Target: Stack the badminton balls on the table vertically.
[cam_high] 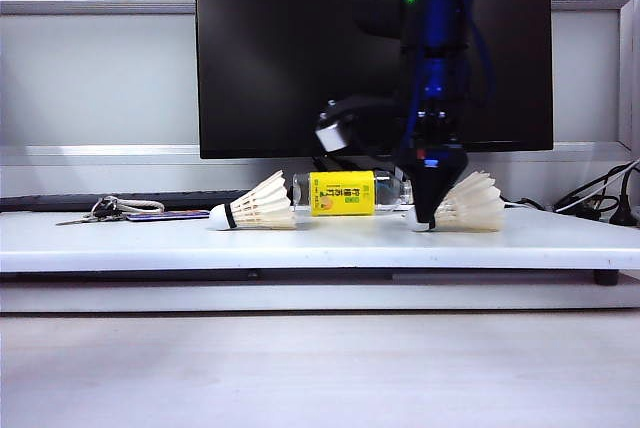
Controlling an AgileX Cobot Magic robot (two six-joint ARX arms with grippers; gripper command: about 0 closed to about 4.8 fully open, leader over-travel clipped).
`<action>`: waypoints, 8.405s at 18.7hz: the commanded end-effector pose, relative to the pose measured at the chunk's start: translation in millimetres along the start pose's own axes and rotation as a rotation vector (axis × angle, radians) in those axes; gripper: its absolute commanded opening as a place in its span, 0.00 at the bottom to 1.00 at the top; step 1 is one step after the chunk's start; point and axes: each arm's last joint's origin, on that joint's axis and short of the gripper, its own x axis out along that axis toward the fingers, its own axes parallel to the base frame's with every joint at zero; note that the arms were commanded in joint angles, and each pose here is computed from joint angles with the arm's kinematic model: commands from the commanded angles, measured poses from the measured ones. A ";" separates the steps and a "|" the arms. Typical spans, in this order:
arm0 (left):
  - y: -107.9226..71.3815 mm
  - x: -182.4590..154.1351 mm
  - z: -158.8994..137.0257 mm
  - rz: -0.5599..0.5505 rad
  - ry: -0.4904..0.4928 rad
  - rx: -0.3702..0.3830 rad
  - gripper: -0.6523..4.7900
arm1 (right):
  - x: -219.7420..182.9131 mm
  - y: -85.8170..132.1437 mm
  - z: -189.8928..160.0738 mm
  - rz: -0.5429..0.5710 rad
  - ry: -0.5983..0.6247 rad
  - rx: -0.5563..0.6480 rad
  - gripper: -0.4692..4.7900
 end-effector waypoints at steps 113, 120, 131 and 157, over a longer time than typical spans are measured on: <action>0.5 0.1 -2.7 -0.004 0.017 0.028 0.17 | -75.1 -118.2 -67.2 0.319 -0.903 0.625 0.39; 0.7 0.1 -2.7 0.000 0.016 0.027 0.17 | -34.8 -109.8 -65.5 0.280 -0.974 0.686 0.39; 2.2 0.1 -2.2 0.055 0.001 0.028 0.17 | -62.8 -96.1 -102.5 0.173 -1.013 0.687 0.39; 1.8 0.1 -2.2 0.042 0.002 -0.060 0.17 | -9.3 17.3 -115.1 -0.198 -1.090 0.764 0.39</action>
